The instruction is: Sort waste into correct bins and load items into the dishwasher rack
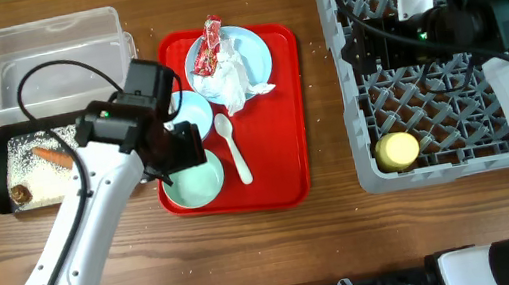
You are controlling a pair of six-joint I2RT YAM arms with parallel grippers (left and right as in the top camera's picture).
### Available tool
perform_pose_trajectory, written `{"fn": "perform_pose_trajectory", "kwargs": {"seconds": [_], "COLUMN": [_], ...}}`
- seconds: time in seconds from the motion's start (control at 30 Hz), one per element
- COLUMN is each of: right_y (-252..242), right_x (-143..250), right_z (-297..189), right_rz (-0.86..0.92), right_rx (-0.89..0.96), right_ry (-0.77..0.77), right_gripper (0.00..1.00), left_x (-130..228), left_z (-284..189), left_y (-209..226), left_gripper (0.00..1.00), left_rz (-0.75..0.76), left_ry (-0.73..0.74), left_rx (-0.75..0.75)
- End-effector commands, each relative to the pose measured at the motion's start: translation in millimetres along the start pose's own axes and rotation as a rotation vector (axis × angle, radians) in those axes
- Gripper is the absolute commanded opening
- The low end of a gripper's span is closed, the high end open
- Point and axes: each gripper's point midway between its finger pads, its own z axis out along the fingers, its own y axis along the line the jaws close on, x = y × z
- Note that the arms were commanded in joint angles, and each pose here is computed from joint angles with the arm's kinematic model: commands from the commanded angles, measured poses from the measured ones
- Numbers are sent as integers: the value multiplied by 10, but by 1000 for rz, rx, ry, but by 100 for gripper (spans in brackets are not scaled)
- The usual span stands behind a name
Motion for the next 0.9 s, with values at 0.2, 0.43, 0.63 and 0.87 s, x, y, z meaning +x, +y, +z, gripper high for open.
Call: {"fn": "perform_pose_trajectory", "kwargs": {"seconds": [0.2,0.43,0.63,0.87], "right_y": [240,250,205,194], "right_x": [26,24,-8,-11], "right_z": [65,75,78,79], "right_rz": [7,2,-3,4], "right_rx": [-83,-81,-55,-48], "right_ry": [17,17,4,2], "right_gripper": [91,90,90,88], "left_x": [26,152,293,282], "left_z": [98,373,500,496], "left_y": [3,83,-109,-214], "left_gripper": [68,66,61,66], "left_rz": [12,10,78,123], "left_ry": [-2,29,27,-39], "left_rx": [-45,-62,-58,-111]}}
